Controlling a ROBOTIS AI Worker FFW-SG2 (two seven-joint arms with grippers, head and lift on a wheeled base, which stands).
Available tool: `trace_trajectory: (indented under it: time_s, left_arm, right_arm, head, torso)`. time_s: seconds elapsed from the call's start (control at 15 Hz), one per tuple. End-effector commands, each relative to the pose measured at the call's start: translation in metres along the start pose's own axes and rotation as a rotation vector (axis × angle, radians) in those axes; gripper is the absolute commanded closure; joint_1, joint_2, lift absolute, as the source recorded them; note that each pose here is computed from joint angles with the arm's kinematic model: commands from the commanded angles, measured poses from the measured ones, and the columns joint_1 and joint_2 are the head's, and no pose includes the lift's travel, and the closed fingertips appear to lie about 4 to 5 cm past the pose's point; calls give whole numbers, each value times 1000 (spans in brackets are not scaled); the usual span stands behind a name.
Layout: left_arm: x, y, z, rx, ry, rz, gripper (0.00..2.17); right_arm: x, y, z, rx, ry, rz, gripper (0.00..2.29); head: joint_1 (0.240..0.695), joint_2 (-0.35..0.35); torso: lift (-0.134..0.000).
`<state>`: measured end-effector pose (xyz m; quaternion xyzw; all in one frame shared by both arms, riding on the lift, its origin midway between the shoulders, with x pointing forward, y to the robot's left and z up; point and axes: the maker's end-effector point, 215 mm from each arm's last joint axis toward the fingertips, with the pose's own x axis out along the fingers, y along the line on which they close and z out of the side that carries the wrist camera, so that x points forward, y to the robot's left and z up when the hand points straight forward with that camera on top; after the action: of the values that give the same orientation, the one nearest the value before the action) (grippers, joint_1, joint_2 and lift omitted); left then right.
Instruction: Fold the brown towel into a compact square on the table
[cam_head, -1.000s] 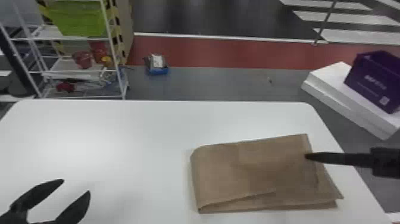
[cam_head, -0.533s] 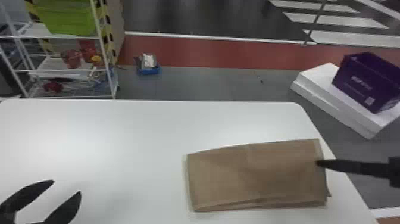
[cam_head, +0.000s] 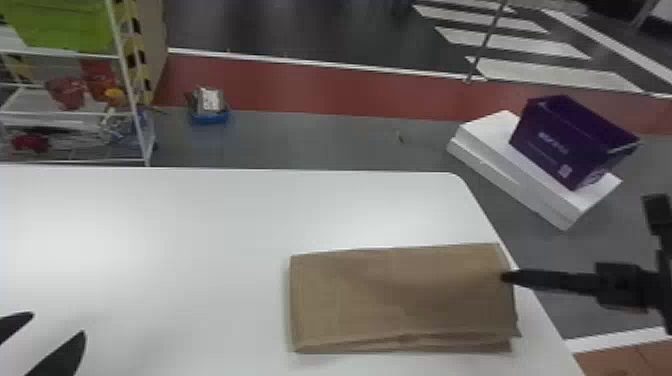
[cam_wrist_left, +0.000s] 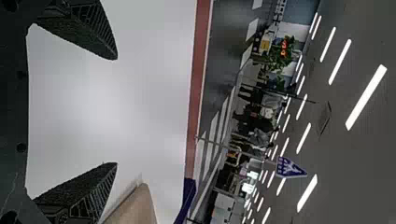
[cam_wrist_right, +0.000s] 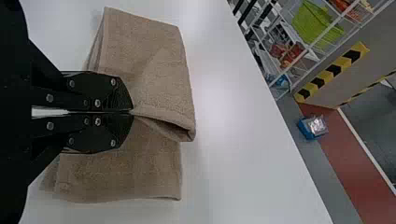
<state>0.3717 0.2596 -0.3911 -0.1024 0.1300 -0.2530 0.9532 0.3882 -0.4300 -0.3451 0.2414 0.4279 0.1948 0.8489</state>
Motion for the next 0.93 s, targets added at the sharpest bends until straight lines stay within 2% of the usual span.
trace_trajectory:
  time_s: [0.0, 0.07, 0.13, 0.4, 0.53, 0.6, 0.67, 0.73, 0.8, 0.87]
  left_arm:
    - [-1, 1, -1, -2, 0, 4, 70]
    - [-2, 2, -2, -4, 2, 4, 70]
    - [-2, 2, -2, -5, 1, 4, 70]
    - [-2, 1, -1, -2, 1, 1, 70]
    - [-1, -4, -4, 5, 14, -18, 70]
    - [3, -9, -8, 15, 33, -32, 70]
    - [9, -16, -12, 21, 46, -47, 70]
    - [18, -24, -15, 26, 56, -58, 70]
    - [27, -32, -18, 34, 64, -65, 70]
    - [40, -42, -20, 45, 72, -67, 70]
  right_arm:
    - [8, -6, 5, -4, 18, -32, 765]
    - [12, -11, -2, -2, 37, -56, 279]
    - [13, -14, -4, 1, 36, -68, 117]
    - [2, -16, 0, 7, 5, -75, 117]
    - [4, -14, -12, 13, 7, -72, 130]
    - [11, -10, -7, -113, -23, -65, 151]
    - [14, -11, -12, -131, -21, -89, 157]
    - [16, -11, -15, -109, -22, -100, 174]
    - [14, -24, -22, -49, -15, -159, 174]
    - [10, -39, -18, -41, -32, -229, 174]
  head:
    - [695, -252]
    - [695, -254]
    - [695, -253]
    - [695, -256]
    - [695, -263]
    - [695, -266]
    - [695, -271]
    - [695, -273]
    - [695, -275]
    - [695, -283]
  torso:
    - [-124]
    - [-124]
    - [-124]
    - [-124]
    - [-124]
    - [-124]
    - [-124]
    - [-124]
    - [-124]
    - [-124]
